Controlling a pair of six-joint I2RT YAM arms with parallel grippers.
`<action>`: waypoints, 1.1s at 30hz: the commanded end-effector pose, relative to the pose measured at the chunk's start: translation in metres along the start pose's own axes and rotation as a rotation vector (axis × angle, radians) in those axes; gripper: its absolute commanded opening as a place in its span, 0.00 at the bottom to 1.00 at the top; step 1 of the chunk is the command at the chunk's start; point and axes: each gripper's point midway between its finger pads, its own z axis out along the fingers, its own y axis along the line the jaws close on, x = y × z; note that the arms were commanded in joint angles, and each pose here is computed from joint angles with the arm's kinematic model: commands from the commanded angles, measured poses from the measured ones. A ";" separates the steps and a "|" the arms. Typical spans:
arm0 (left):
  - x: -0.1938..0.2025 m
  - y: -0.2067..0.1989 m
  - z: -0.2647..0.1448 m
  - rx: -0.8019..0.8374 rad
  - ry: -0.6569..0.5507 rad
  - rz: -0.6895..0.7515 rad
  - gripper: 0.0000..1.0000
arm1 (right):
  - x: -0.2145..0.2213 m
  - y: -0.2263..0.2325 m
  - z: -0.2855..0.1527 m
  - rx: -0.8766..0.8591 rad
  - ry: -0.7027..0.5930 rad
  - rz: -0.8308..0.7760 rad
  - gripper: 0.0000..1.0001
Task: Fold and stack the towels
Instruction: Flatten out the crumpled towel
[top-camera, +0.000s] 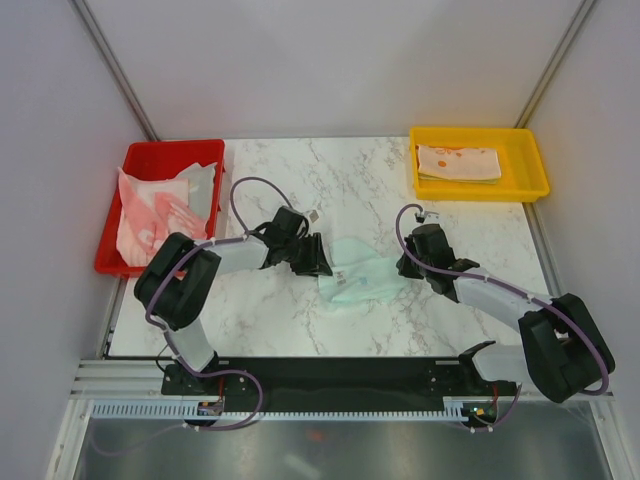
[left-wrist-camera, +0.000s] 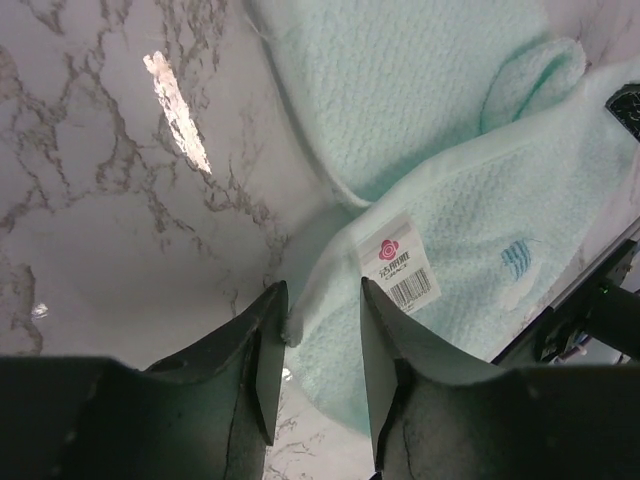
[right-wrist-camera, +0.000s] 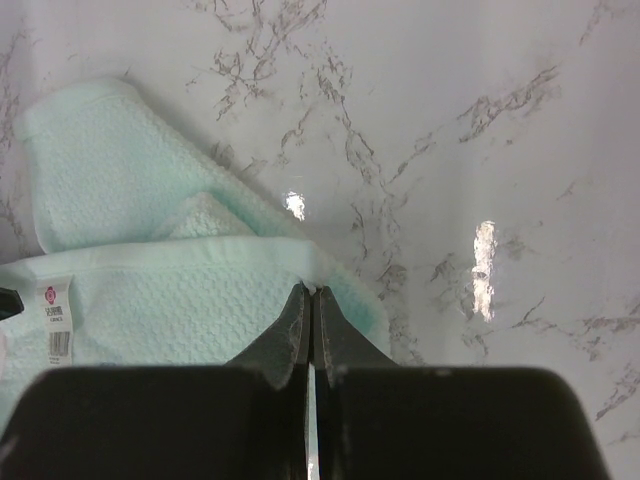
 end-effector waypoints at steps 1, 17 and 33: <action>-0.009 0.003 0.009 -0.024 -0.037 0.007 0.39 | -0.013 0.007 -0.004 -0.032 -0.041 0.001 0.00; -0.017 0.016 -0.006 -0.155 -0.058 0.027 0.02 | -0.014 0.008 -0.009 -0.037 -0.042 -0.012 0.00; -0.065 -0.179 -0.215 0.326 -0.386 0.355 0.02 | -0.167 0.117 -0.255 -0.596 -0.693 -0.314 0.00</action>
